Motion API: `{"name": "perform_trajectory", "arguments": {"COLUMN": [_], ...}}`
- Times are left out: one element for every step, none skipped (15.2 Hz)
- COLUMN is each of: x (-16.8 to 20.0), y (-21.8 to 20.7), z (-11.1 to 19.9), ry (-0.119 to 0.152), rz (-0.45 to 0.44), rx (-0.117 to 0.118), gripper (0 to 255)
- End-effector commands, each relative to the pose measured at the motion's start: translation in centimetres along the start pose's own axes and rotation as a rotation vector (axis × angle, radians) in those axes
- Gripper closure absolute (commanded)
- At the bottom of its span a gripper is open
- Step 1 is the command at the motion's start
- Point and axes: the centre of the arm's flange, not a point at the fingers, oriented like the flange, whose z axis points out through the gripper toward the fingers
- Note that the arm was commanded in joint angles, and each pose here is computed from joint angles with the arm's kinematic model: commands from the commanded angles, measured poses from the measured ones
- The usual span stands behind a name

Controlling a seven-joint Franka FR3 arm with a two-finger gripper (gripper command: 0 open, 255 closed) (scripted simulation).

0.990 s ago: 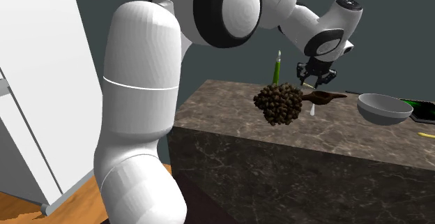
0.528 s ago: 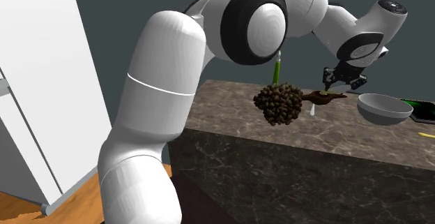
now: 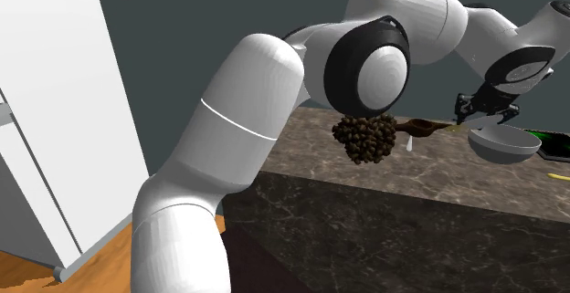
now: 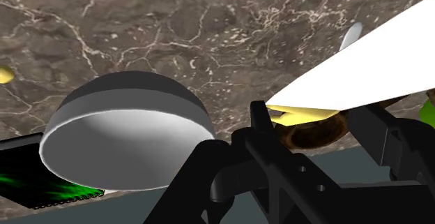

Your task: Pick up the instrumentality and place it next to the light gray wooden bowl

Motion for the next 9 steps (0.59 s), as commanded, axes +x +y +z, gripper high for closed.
{"name": "perform_trajectory", "arguments": {"x": [-0.5,-0.8,-1.1,-1.3,-1.6,-1.8,-2.1,-2.4,-2.6], "y": [0.3,0.4,0.5,0.5,0.6,0.7,0.7,0.8,0.9], "z": [0.7,1.2,1.7,2.1,2.6,3.0,3.5,3.9,4.4], "ry": [0.0,0.0,0.0,0.0,0.0,0.0,0.0,0.0,0.0], "rz": [-0.001,-0.001,-0.001,-0.001,-0.001,-0.001,-0.001,-0.001,-0.001], "rx": [0.0,0.0,0.0,0.0,0.0,0.0,0.0,0.0,0.0], "gripper": [255,255,255,255,255,255,255,255,255]}}
